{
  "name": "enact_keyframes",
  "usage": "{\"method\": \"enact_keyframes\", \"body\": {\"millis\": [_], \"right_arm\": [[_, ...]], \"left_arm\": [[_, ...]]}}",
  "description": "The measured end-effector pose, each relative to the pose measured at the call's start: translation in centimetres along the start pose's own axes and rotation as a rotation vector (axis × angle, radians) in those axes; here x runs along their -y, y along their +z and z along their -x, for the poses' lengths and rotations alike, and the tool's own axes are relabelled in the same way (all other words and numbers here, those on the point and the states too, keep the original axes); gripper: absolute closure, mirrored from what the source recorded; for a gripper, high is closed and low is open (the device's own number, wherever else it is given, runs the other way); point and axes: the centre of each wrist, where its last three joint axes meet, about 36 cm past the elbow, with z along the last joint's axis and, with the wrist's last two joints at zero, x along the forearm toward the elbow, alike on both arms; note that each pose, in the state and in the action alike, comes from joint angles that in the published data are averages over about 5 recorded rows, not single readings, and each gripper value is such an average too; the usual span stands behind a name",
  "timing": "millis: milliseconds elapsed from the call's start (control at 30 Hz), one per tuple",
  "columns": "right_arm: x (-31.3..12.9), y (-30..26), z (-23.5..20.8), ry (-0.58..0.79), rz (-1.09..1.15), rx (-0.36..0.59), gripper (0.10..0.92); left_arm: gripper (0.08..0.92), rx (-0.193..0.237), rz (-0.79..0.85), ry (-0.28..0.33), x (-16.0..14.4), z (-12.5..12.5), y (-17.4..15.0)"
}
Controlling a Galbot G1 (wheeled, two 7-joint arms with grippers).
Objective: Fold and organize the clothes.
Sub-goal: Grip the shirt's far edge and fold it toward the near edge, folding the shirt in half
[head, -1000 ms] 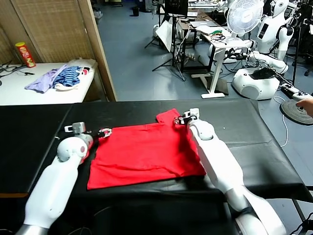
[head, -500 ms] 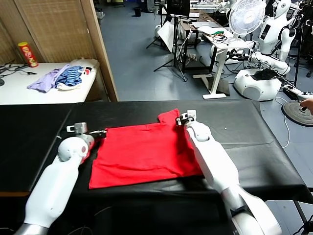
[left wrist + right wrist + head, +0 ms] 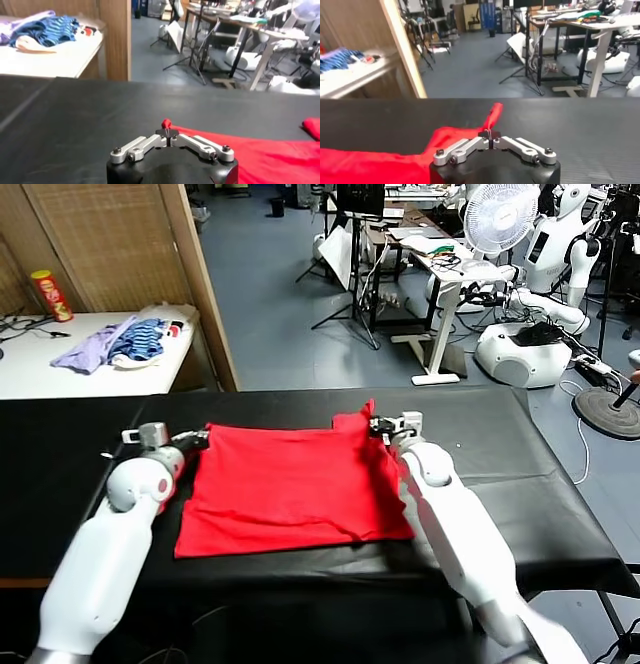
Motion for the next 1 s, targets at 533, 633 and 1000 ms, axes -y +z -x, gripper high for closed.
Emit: {"method": "enact_keyframes", "body": {"millis": [533, 633, 1000], "right_arm": [[0.2, 3.2, -9.0, 0.002, -0.074, -0.097, 0.899], [-0.5, 3.7, -10.6, -0.007, -0.104, -0.123, 0.899], [-2.2, 5.1, -13.2, -0.018, -0.165, -0.171, 0.899]], "left_arm": [[0.873, -0.044, 0.198, -0.086, 0.9, -8.9, 4.9], [0.873, -0.055, 0.22, -0.089, 1.3, -10.3, 6.0], [0.873, -0.098, 0.266, -0.081, 2.6, -13.3, 9.4]]}}
